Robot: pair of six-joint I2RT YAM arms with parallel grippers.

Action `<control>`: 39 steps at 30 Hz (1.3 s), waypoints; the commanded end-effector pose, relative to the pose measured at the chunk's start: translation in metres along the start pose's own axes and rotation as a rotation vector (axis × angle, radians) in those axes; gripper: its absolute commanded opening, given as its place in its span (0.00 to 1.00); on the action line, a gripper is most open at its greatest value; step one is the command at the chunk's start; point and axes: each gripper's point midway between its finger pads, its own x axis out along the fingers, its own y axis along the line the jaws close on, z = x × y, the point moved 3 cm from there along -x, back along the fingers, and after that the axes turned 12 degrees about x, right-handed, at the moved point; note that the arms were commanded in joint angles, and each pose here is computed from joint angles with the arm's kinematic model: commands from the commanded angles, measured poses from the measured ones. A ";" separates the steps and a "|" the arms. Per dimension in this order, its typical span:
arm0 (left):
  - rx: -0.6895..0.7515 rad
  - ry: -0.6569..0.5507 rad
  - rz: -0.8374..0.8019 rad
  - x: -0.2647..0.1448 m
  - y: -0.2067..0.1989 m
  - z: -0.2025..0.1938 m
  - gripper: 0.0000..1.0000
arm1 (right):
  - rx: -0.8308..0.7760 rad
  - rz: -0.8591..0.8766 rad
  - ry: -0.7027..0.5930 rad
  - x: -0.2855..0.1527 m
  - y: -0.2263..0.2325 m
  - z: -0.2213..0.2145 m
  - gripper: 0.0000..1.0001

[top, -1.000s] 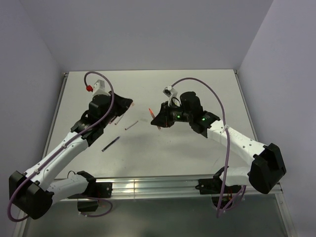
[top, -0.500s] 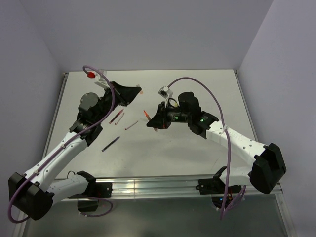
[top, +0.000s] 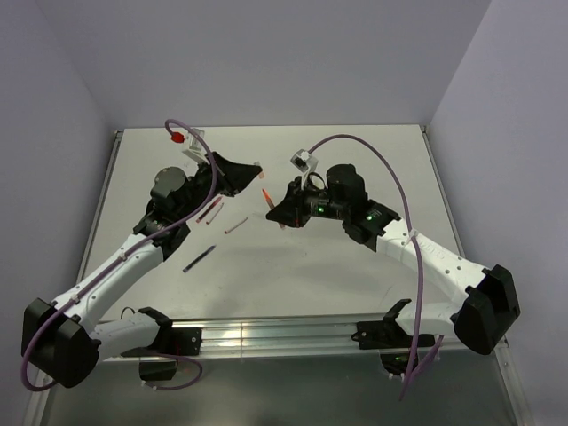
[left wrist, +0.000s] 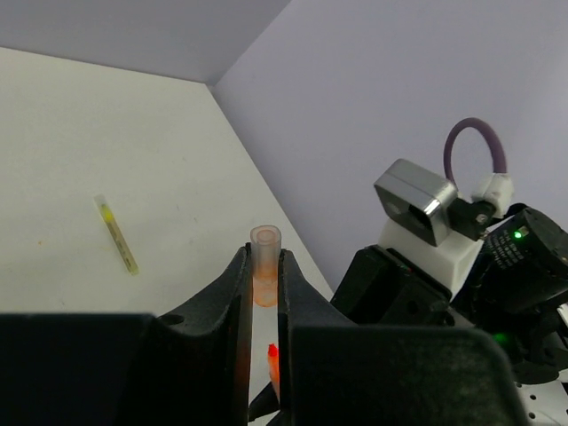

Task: Insert the pens into the pen caps
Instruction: Insert the pen cap onto the pen.

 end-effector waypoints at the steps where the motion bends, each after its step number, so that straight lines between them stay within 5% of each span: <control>1: 0.004 -0.019 -0.069 0.002 -0.010 0.006 0.00 | -0.083 0.023 -0.116 -0.012 0.019 0.031 0.00; 39: -0.036 0.038 -0.137 0.011 -0.014 -0.008 0.00 | -0.062 -0.019 -0.170 -0.020 0.009 0.043 0.00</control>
